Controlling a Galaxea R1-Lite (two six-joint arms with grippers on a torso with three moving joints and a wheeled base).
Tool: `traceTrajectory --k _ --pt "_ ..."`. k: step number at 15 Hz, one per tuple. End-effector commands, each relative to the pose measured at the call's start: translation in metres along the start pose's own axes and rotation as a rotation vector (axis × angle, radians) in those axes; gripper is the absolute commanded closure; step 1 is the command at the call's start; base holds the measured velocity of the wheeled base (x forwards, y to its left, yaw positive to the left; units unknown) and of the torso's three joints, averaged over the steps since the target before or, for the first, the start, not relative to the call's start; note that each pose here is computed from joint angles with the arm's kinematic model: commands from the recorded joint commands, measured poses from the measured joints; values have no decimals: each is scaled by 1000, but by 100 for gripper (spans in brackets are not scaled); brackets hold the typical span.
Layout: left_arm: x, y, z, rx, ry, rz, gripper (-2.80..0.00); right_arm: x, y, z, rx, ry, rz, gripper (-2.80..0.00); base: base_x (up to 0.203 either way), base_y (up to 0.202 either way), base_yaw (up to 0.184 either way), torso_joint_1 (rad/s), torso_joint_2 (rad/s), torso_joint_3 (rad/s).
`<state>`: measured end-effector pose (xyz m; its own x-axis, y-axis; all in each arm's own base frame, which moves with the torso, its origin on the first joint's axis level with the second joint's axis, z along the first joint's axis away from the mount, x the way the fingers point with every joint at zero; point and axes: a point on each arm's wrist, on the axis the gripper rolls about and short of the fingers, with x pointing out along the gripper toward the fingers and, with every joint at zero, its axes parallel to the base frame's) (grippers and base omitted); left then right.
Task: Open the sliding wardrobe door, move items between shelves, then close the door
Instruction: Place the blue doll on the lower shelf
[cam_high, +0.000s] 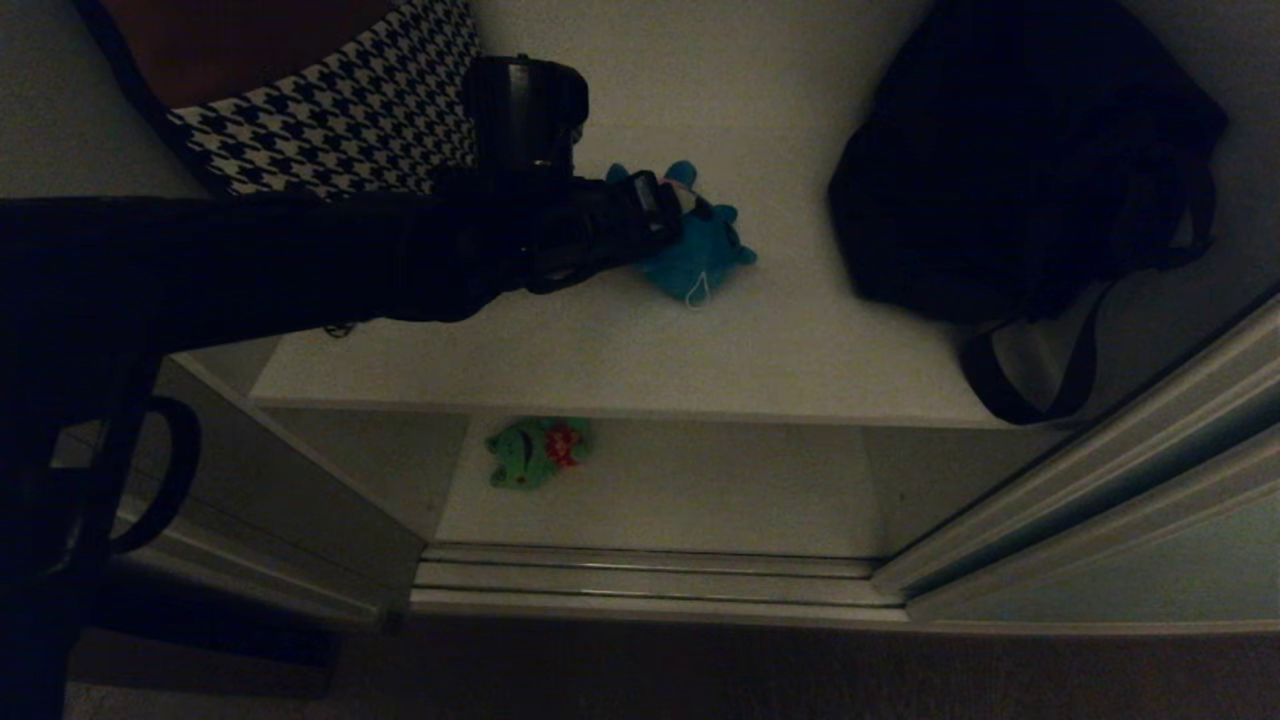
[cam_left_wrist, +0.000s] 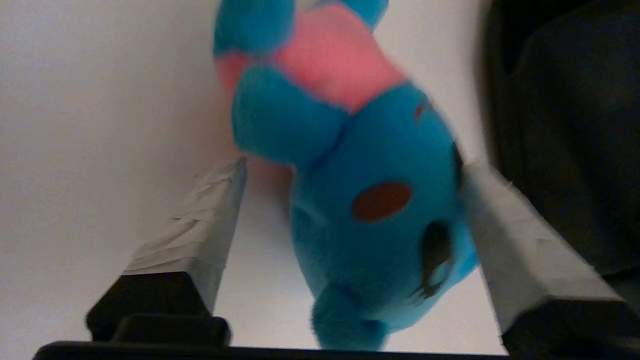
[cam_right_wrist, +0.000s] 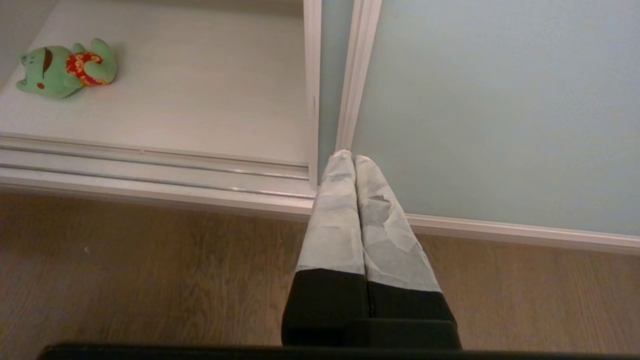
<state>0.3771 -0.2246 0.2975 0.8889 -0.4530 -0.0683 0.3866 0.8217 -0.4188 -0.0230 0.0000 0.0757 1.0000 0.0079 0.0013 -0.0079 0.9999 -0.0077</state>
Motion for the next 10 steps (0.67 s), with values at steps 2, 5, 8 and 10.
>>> traceTrajectory --k 2,5,8,10 --pt "19 8 -20 0 18 13 -280 0 0 0 0 -2 0 0 0 0 0 0 0 0" --pt "22 8 -20 -47 -14 4 -280 0 0 0 0 0 1 0 0 0 0 0 0 0" --pt "14 2 -6 -65 -54 -50 -280 0 0 0 -1 0 0 0 0 0 0 0 0 0" --pt "16 2 -8 -68 -53 -64 -280 0 0 0 -2 0 1 0 0 0 0 0 0 0"
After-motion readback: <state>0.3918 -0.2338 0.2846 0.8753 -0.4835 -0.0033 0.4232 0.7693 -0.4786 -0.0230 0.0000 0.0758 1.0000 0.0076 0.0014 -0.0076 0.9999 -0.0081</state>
